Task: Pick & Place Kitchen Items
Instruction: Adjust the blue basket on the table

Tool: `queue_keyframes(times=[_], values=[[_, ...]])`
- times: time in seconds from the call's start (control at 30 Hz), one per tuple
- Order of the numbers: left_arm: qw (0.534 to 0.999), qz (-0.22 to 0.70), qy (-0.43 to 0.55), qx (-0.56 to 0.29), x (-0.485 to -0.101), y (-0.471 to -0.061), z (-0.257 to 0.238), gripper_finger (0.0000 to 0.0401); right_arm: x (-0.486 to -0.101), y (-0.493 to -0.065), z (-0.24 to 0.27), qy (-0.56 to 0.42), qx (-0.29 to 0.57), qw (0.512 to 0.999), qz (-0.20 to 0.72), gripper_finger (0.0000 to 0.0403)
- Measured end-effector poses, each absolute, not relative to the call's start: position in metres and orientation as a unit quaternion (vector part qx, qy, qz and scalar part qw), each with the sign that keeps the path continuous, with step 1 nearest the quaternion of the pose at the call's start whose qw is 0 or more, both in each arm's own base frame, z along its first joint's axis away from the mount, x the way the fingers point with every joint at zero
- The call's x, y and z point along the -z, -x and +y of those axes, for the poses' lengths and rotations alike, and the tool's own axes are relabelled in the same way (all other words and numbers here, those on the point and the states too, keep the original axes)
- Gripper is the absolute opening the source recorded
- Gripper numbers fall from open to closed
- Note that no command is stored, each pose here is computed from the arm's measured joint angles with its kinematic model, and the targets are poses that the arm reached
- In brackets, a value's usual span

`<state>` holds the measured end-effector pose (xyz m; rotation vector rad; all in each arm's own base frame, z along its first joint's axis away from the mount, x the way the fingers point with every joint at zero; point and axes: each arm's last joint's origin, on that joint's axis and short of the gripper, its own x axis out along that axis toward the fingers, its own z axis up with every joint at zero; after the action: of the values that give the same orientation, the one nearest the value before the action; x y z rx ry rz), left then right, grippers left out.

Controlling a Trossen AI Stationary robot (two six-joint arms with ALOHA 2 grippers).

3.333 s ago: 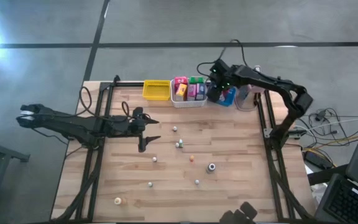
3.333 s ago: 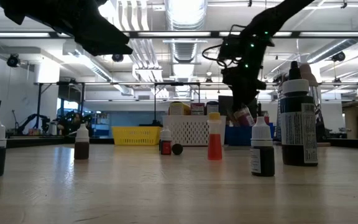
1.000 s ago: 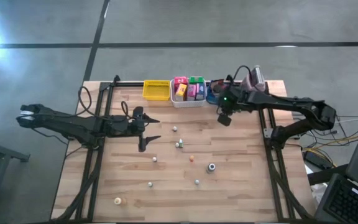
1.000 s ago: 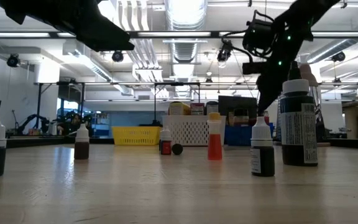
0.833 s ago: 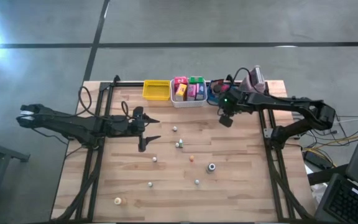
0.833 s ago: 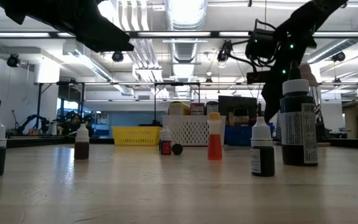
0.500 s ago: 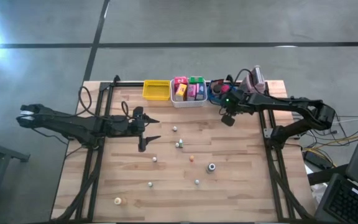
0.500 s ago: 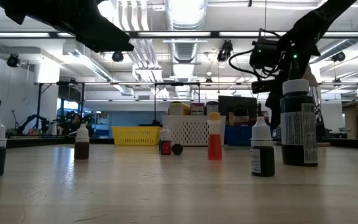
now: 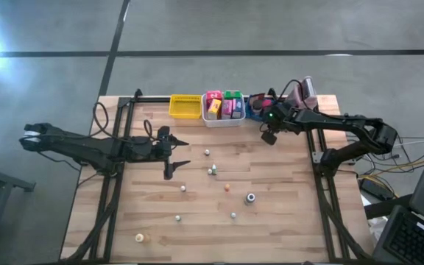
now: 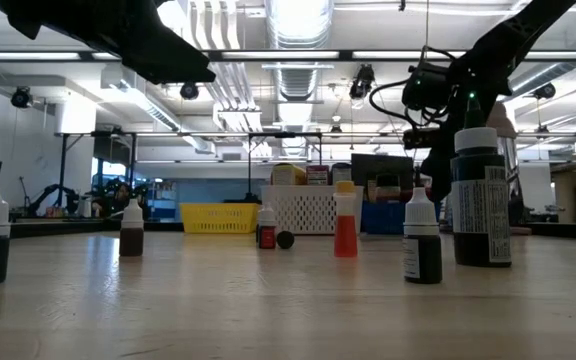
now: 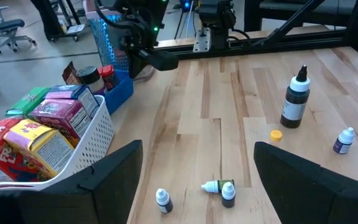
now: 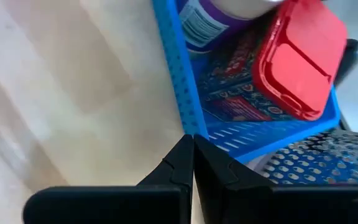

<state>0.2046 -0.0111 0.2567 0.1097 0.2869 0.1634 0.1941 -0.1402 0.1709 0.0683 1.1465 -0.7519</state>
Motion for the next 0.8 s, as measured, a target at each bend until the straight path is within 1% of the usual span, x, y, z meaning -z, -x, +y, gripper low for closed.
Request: queue_keyframes(times=[0.43,0.7,0.8], values=[[0.985,0.142,-0.055,-0.081,-0.257,-0.205,-0.011,0.0312,-0.172,-0.201,-0.147,-0.021,0.363,0.797,0.482,0.0008],[0.985,0.143,-0.055,-0.081,-0.257,-0.205,-0.011,0.0312,-0.148,-0.208,-0.153,-0.014,0.350,0.781,0.517,0.0008],[0.985,0.145,-0.055,-0.081,-0.256,-0.204,-0.011,0.0312,-0.146,-0.212,-0.155,-0.011,0.355,0.777,0.520,0.0008]])
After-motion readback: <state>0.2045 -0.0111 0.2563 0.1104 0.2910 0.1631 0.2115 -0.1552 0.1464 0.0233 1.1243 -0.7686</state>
